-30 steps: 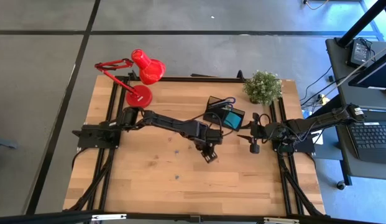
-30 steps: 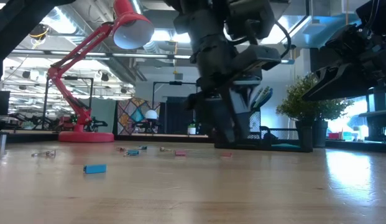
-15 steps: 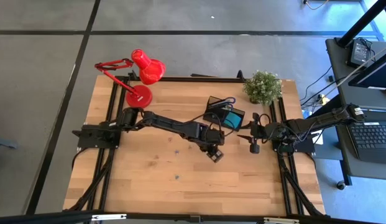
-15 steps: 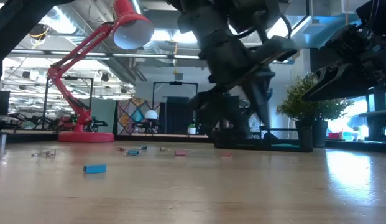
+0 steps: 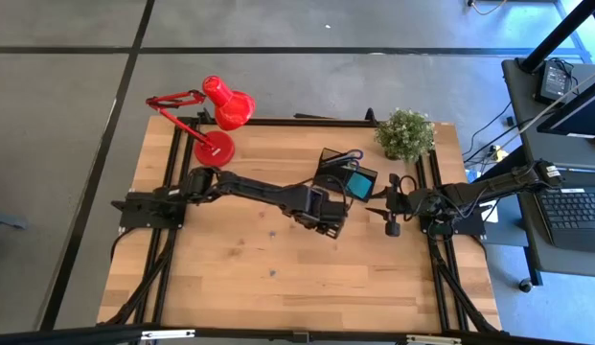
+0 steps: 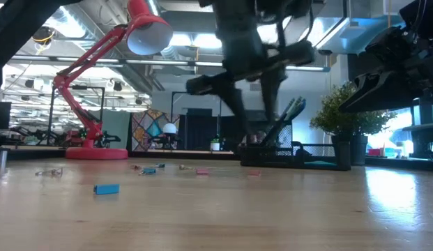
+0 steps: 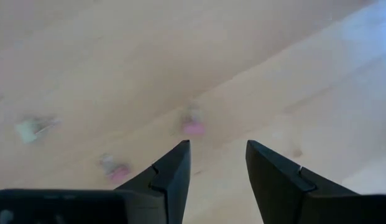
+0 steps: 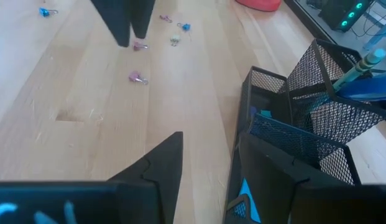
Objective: Pick and place office supplies into organizer
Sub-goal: Put the pink binder clip into the black desk organizer
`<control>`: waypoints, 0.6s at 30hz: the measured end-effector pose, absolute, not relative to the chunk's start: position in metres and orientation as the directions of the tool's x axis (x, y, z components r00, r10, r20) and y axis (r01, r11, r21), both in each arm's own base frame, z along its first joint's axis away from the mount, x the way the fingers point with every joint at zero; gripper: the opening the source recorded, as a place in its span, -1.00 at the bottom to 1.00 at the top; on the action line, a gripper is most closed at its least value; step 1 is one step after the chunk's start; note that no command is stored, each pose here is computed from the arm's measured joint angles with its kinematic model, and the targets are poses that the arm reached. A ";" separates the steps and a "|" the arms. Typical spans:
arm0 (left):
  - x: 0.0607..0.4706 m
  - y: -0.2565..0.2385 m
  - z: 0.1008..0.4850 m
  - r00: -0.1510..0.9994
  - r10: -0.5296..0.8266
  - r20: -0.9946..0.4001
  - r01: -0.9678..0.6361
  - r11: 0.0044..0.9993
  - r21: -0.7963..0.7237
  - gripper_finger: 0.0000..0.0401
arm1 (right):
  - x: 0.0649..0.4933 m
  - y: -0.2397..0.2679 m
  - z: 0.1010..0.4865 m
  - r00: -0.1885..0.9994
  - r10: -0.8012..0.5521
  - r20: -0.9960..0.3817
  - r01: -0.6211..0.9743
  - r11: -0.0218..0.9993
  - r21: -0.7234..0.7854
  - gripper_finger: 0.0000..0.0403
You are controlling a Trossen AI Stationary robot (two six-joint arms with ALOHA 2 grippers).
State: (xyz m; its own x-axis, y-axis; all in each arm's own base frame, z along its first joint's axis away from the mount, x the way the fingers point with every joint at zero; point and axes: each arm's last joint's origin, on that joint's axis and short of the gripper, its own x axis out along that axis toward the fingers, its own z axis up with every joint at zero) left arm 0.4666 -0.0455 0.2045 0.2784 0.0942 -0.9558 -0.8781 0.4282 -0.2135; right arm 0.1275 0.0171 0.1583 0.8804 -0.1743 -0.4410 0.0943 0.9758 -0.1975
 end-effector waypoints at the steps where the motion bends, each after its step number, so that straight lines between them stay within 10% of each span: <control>1: 0.467 -0.046 0.199 0.259 0.084 -0.962 -0.886 0.418 -0.201 -0.26 | 0.127 0.017 0.158 0.880 -0.174 -0.441 0.094 0.976 -0.198 -0.20; 18: 0.474 -0.042 0.172 0.215 0.093 -0.972 -0.897 0.413 -0.159 -0.25 | 0.128 0.017 0.159 0.884 -0.174 -0.434 0.095 0.976 -0.197 -0.20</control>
